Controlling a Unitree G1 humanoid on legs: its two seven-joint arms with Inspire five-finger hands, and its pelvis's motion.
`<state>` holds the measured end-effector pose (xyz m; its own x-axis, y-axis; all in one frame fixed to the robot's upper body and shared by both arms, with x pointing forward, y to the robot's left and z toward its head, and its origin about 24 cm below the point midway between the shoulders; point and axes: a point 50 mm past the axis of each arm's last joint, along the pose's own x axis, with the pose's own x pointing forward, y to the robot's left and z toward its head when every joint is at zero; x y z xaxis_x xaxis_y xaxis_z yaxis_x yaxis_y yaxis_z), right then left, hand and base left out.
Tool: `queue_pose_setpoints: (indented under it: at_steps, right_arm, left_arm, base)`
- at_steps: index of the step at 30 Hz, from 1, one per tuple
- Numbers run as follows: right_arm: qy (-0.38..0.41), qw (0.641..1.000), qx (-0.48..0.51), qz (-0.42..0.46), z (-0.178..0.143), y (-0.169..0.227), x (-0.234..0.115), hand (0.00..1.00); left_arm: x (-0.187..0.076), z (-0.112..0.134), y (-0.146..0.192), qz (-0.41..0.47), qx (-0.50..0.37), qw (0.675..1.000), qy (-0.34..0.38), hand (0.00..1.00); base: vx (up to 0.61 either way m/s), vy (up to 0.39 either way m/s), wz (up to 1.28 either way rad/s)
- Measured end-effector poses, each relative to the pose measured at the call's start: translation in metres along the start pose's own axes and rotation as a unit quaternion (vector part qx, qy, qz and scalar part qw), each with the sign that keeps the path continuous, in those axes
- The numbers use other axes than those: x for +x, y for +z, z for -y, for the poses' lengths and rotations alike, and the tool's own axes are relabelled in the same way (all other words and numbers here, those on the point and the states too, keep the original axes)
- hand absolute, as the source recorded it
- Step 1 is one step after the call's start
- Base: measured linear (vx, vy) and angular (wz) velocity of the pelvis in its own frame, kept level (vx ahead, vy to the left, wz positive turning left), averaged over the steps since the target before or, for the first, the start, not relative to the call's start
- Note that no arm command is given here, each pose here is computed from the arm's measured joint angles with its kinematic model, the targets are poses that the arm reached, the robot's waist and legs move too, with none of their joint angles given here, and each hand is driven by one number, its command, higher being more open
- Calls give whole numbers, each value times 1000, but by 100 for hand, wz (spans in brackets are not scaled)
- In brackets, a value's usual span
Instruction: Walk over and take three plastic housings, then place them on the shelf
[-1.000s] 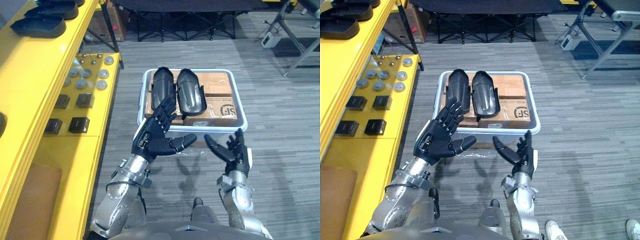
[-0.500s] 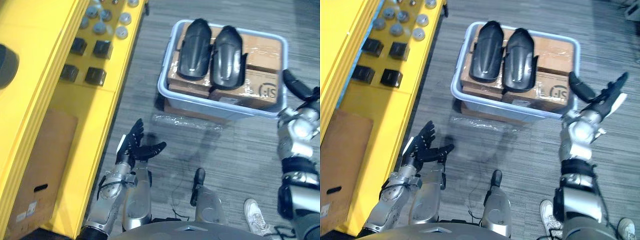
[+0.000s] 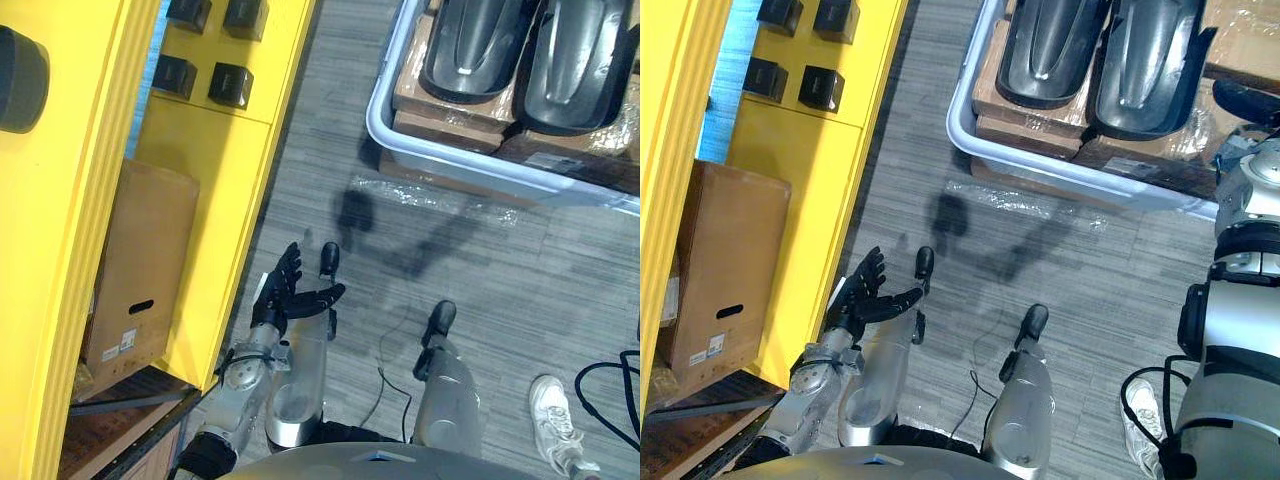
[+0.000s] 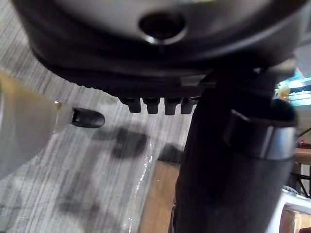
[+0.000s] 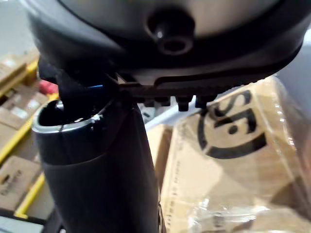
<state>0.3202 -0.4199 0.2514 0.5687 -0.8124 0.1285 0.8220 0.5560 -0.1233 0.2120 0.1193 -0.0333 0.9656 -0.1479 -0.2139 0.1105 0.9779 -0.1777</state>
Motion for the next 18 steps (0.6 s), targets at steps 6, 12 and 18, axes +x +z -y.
queue_pose_setpoints:
  at_steps: [6,12,18]
  right_arm:
    - [18,998,-59,6,12,6,4,100]
    - [-22,996,-90,17,13,7,3,100]
    - [-92,992,-75,38,22,24,3,100]
  left_arm:
    - [1,3,-2,1,-1,1000,4,100]
    - [-3,1,-9,-12,-4,1000,17,100]
    - [-3,1,-5,4,-7,1000,13,100]
  base:
    - [-59,-21,8]
    - [-29,-37,4]
    - [26,-47,-2]
